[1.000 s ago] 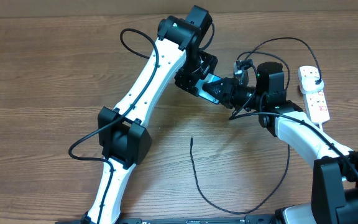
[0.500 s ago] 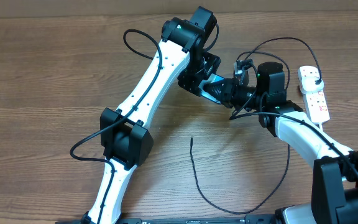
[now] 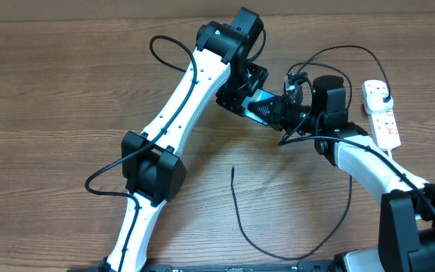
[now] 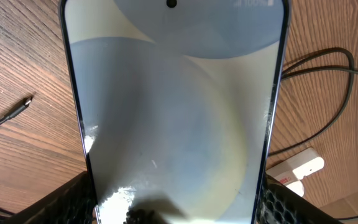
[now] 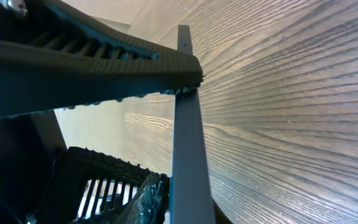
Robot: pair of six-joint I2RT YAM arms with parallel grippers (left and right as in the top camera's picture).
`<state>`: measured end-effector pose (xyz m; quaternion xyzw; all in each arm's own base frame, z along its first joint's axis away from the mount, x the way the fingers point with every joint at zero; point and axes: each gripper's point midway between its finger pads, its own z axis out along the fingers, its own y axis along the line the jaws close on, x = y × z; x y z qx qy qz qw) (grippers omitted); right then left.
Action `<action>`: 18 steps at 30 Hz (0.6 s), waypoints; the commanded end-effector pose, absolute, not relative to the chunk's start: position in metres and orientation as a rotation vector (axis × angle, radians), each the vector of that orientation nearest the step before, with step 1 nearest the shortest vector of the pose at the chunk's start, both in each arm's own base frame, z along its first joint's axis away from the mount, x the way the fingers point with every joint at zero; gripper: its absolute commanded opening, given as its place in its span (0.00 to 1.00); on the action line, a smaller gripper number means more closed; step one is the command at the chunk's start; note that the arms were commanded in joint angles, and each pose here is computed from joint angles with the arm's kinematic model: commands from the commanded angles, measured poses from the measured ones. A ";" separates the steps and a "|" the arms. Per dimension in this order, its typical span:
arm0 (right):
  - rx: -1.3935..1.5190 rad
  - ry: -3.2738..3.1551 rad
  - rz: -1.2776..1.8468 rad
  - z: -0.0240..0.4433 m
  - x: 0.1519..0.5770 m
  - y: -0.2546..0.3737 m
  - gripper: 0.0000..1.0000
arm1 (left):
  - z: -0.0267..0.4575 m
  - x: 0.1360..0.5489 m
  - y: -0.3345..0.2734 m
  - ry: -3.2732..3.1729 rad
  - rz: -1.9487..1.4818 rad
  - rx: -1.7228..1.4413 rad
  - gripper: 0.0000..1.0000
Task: Plug charger to phone and switch on socket
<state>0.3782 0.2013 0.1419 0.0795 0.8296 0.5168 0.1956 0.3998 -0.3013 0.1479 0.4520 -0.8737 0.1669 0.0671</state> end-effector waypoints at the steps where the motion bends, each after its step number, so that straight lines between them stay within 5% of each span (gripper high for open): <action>1: 0.171 2.295 1.478 0.155 0.379 0.207 0.12 | 0.165 0.398 -0.313 -2.637 0.578 1.341 0.04; 9: 0.170 2.295 1.478 0.155 0.379 0.207 0.11 | 0.164 0.399 -0.311 -2.652 0.567 1.353 0.10; 11: 0.171 2.295 1.478 0.155 0.379 0.207 0.10 | 0.163 0.400 -0.309 -2.659 0.557 1.360 0.22; 15: 0.171 2.294 1.478 0.155 0.379 0.207 0.10 | 0.163 0.399 -0.307 -2.655 0.547 1.364 0.72; 18: 0.171 2.294 1.477 0.155 0.379 0.207 0.10 | 0.163 0.400 -0.307 -2.658 0.546 1.366 0.93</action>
